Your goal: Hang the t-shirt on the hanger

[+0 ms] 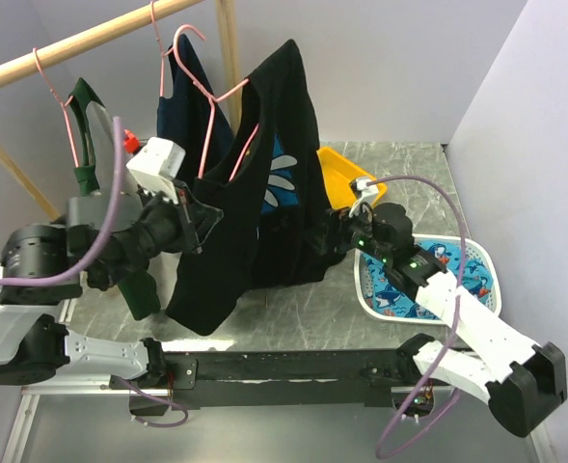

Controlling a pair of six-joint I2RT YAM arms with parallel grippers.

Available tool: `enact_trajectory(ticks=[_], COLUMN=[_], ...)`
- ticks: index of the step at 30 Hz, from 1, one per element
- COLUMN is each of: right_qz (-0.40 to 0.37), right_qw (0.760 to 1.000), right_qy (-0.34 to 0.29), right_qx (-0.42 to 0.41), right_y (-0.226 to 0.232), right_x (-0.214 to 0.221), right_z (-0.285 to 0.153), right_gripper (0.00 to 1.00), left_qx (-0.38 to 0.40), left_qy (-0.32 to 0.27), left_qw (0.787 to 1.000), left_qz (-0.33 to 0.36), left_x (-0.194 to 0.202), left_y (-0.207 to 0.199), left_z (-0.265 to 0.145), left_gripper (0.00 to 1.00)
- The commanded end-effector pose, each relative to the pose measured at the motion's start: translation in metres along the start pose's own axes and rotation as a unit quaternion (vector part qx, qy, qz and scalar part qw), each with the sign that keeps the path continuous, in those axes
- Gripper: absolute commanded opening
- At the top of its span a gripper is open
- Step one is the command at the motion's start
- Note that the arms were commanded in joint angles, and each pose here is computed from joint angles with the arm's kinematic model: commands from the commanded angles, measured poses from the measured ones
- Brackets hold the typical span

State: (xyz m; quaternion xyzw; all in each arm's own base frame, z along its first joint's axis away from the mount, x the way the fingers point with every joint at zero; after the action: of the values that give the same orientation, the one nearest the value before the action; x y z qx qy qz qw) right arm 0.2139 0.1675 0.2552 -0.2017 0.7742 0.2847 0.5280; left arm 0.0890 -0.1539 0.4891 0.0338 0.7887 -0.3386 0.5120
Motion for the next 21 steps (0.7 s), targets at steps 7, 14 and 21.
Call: enact_trajectory(ticks=[7, 14, 21], right_qz=[-0.058, -0.032, -0.021], right_qw=[0.998, 0.996, 0.996], right_qy=[-0.024, 0.007, 0.038], right_qx=[-0.012, -0.083, -0.082], right_y=[-0.014, -0.003, 0.013], right_x=[0.012, 0.038, 0.055], right_z=[0.033, 0.060, 0.074], right_gripper=[1.00, 1.00, 0.93], left_qx=[0.041, 0.038, 0.037], left_qy=[-0.023, -0.039, -0.051], left_qw=[0.999, 0.998, 0.998], left_qz=[0.013, 0.012, 0.009], left_x=[-0.021, -0.029, -0.032], left_y=[-0.012, -0.015, -0.017], left_z=[-0.008, -0.007, -0.005], left_gripper=[0.01, 0.01, 0.01])
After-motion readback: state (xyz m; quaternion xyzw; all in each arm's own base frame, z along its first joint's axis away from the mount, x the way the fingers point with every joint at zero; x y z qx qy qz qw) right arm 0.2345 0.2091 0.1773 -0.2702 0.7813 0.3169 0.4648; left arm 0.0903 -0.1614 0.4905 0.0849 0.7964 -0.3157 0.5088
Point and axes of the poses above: each gripper's point midway between its finger pads, its own z axis out along the fingers, its own y axis along the line the jaws close on, x = y × z, the point moved 8 cm from there along -z, back along the fingers, and after that the axes turned 12 degrees about -z, right-handed, at the moved point
